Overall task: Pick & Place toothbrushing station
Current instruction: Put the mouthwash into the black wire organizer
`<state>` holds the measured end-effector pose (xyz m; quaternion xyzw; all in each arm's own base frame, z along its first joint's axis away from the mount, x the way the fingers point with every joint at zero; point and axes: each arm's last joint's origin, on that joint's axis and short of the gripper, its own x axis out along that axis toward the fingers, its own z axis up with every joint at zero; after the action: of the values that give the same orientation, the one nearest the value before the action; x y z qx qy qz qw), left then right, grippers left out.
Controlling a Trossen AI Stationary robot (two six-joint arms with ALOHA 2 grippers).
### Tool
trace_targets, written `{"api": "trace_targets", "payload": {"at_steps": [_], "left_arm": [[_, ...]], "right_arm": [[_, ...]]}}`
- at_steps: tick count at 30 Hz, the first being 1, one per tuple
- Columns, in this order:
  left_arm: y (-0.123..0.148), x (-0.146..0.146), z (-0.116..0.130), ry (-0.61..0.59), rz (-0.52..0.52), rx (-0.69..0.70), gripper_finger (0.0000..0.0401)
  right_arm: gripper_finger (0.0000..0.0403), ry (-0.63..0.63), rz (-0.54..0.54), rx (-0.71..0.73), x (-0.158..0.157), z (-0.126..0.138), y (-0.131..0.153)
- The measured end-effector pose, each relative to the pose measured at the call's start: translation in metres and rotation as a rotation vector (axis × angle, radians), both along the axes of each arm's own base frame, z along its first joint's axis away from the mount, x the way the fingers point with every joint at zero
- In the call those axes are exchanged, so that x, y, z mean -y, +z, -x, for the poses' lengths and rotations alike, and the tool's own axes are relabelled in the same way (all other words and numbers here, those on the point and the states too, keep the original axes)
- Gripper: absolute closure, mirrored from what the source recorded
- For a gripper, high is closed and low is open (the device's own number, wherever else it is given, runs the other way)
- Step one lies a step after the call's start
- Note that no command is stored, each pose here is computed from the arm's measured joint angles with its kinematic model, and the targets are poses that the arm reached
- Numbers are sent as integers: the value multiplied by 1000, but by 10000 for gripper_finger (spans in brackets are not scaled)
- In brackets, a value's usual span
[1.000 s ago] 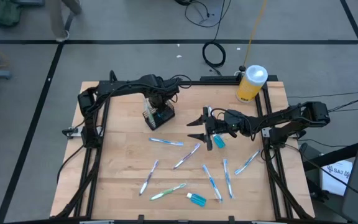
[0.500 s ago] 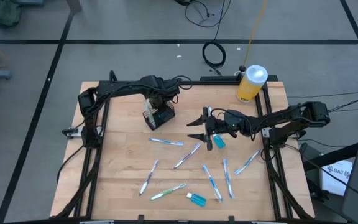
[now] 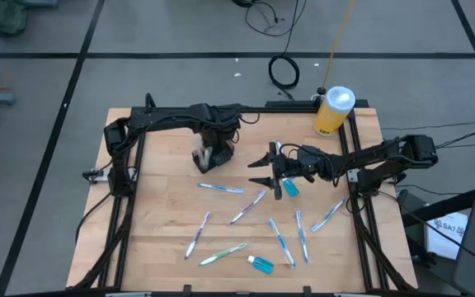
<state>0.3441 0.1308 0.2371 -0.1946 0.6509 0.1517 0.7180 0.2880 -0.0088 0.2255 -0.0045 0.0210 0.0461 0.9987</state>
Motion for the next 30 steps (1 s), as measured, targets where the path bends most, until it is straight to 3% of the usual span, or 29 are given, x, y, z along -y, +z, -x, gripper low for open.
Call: {"api": "trace_targets", "payload": {"at_steps": [14,30], "left_arm": [[0,-2,1,-13,-45,-18,217],[8,1,11,-43,-29,-63,212]], "right_arm": [[196,0,2,0,0,0,0],[196,0,3,0,0,0,0]]}}
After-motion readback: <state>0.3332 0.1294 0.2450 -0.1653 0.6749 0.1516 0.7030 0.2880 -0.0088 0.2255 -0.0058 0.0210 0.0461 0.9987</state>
